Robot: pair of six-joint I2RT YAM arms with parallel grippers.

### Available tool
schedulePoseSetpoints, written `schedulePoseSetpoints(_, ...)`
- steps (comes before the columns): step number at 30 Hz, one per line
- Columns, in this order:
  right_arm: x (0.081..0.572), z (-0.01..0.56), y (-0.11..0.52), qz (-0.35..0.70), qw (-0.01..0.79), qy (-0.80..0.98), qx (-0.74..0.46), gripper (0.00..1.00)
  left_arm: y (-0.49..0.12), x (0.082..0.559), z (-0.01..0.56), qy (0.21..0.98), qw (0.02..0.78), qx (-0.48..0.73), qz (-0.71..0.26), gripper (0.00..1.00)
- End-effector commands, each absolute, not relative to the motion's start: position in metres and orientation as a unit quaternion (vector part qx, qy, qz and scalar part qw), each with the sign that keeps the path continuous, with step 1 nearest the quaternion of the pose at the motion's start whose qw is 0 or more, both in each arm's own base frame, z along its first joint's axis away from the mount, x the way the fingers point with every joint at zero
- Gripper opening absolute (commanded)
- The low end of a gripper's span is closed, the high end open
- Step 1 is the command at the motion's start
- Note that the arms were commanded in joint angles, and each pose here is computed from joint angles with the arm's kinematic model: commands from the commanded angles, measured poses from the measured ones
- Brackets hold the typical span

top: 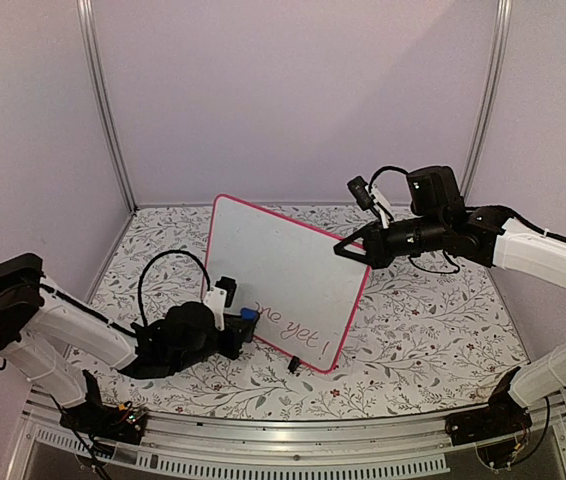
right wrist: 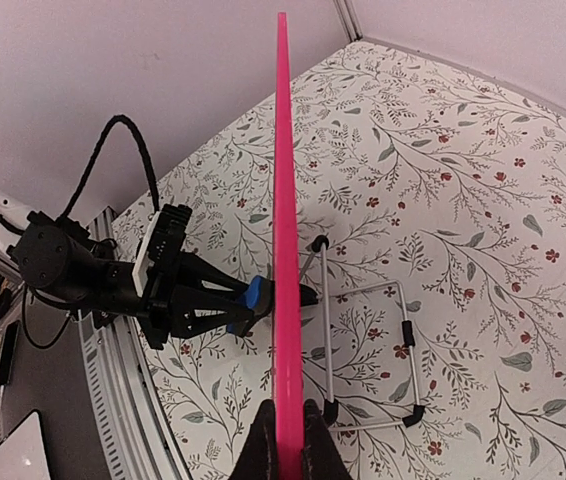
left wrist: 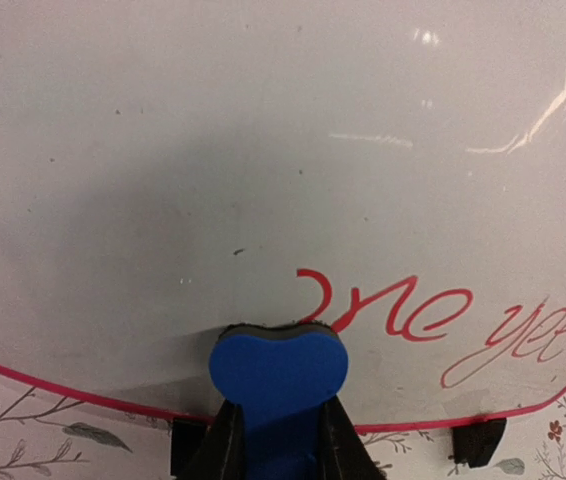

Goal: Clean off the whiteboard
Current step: Erase the center of the whiteboard.

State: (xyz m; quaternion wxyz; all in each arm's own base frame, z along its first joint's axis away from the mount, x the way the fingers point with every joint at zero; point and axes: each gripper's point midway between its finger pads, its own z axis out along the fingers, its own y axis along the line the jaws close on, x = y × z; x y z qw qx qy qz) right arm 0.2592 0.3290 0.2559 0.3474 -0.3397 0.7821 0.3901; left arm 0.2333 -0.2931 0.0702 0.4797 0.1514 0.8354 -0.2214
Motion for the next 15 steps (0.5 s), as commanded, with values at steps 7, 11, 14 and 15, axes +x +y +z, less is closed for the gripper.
schedulePoseSetpoints(7, 0.237, 0.229, 0.331, 0.387, 0.295, 0.790, -0.373, 0.00, -0.292, 0.264, 0.113, 0.813, 0.525, 0.145, -0.206, 0.05)
schedulePoseSetpoints(11, 0.237, 0.230, 0.331, 0.387, 0.297, 0.789, -0.373, 0.00, -0.291, 0.269, 0.122, 0.808, 0.532, 0.142, -0.210, 0.05)
schedulePoseSetpoints(14, 0.237, 0.229, 0.331, 0.387, 0.296, 0.790, -0.373, 0.00, -0.293, 0.269, 0.118, 0.810, 0.527, 0.147, -0.211, 0.05)
schedulePoseSetpoints(15, 0.237, 0.229, 0.331, 0.387, 0.295, 0.790, -0.373, 0.00, -0.294, 0.269, 0.114, 0.813, 0.522, 0.149, -0.210, 0.05)
